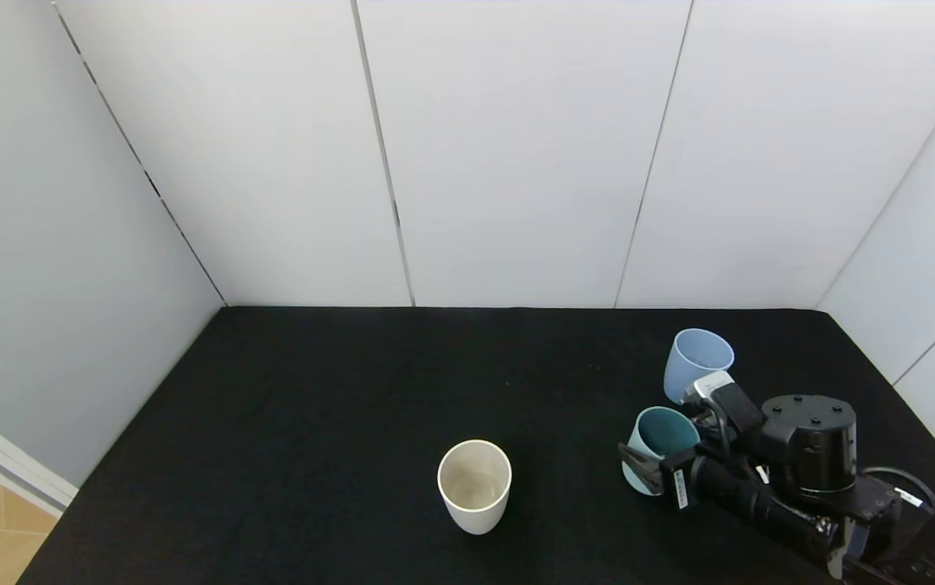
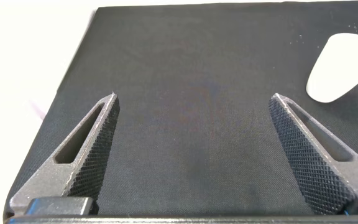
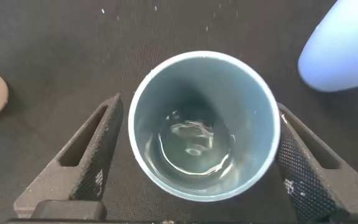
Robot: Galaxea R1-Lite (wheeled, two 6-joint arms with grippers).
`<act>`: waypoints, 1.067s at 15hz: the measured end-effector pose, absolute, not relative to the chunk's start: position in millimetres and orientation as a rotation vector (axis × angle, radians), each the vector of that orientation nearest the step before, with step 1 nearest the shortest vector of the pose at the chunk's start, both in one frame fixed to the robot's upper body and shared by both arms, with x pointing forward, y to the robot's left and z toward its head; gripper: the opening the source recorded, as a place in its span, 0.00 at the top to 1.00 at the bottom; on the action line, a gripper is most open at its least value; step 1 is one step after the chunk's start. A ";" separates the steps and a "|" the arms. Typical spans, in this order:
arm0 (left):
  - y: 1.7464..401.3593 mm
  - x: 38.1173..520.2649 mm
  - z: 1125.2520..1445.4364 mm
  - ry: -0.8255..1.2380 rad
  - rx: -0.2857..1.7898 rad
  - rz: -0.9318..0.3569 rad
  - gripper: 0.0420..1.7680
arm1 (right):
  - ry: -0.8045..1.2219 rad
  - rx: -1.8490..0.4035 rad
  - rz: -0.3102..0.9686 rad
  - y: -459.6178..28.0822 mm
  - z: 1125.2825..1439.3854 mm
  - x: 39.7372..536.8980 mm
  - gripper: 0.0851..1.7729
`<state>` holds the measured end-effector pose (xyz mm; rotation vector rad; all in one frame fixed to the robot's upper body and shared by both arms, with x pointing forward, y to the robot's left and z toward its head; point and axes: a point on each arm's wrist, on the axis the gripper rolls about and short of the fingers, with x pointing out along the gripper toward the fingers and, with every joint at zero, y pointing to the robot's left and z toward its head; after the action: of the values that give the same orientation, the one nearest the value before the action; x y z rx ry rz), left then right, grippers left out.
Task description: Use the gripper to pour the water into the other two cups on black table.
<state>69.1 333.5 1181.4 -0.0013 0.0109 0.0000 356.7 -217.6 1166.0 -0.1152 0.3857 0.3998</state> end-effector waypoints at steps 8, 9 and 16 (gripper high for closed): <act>333.5 69.1 1181.4 0.011 -0.002 0.000 0.03 | 0.335 -0.107 0.407 -224.9 1210.8 333.5 0.06; 333.5 69.1 1181.4 0.011 -0.001 0.000 0.03 | 0.324 -0.104 0.405 -227.5 1218.9 327.7 0.06; 333.5 69.1 1181.4 0.011 -0.001 0.000 0.03 | 0.300 -0.107 0.308 -259.0 1267.8 268.0 0.05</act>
<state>69.1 333.5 1181.4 -0.0013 0.0109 0.0000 268.0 -259.0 1267.8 -0.1073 0.2999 0.3076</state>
